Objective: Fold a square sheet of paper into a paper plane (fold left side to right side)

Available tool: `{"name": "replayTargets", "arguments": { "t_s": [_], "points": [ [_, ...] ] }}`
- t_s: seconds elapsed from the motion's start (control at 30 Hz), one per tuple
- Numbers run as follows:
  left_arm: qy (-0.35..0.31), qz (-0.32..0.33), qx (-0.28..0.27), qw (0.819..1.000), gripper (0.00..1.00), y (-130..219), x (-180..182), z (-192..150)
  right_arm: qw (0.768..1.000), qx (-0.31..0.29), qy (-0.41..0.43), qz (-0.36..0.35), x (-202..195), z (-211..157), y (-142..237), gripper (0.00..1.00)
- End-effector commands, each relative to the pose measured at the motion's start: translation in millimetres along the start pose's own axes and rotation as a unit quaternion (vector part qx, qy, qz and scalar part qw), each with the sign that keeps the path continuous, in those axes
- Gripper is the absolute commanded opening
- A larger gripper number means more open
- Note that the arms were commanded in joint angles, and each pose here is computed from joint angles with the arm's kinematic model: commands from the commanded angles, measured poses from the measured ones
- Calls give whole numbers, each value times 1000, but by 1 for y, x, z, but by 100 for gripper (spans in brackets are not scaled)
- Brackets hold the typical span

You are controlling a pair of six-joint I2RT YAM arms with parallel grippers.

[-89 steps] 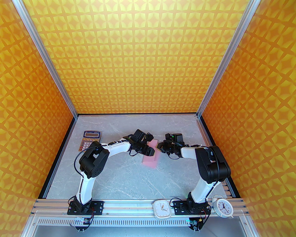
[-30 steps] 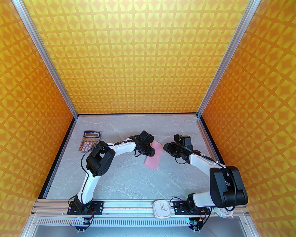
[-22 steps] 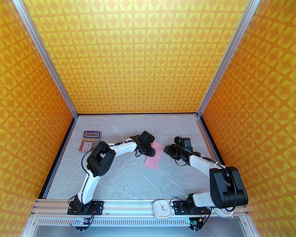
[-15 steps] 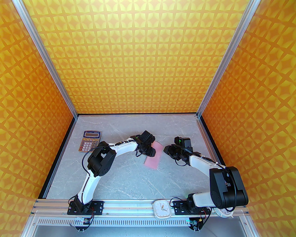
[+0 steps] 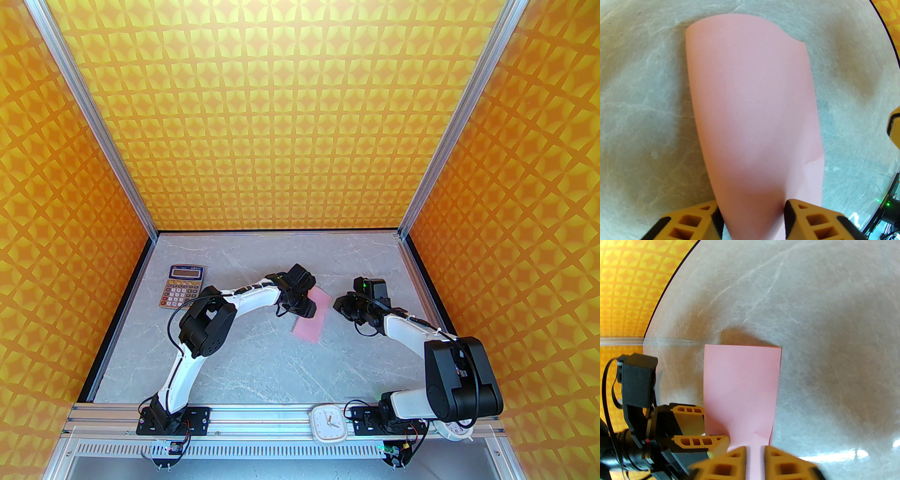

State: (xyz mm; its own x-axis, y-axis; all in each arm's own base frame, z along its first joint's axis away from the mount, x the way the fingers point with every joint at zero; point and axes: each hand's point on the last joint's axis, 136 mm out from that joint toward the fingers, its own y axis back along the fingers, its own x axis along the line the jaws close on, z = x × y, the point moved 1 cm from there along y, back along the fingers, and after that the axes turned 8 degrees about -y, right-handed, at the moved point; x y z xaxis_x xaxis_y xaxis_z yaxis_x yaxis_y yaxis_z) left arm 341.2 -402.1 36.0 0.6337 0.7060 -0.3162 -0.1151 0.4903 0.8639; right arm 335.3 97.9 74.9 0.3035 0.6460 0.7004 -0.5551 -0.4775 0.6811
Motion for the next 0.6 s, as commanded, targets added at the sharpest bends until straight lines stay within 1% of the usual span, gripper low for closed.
{"name": "replayTargets", "arguments": {
  "t_s": [0.0,0.3,0.57],
  "points": [
    [0,8,66,998,47,-26,4,-37,1000,-1,-5,11,3,1,-3,0],
    [0,9,68,998,47,-25,4,-38,999,26,-12,22,8,-19,-25,0],
    [-1,8,68,998,47,-25,4,-38,999,45,-23,20,4,-30,-41,0]
  ]
}}
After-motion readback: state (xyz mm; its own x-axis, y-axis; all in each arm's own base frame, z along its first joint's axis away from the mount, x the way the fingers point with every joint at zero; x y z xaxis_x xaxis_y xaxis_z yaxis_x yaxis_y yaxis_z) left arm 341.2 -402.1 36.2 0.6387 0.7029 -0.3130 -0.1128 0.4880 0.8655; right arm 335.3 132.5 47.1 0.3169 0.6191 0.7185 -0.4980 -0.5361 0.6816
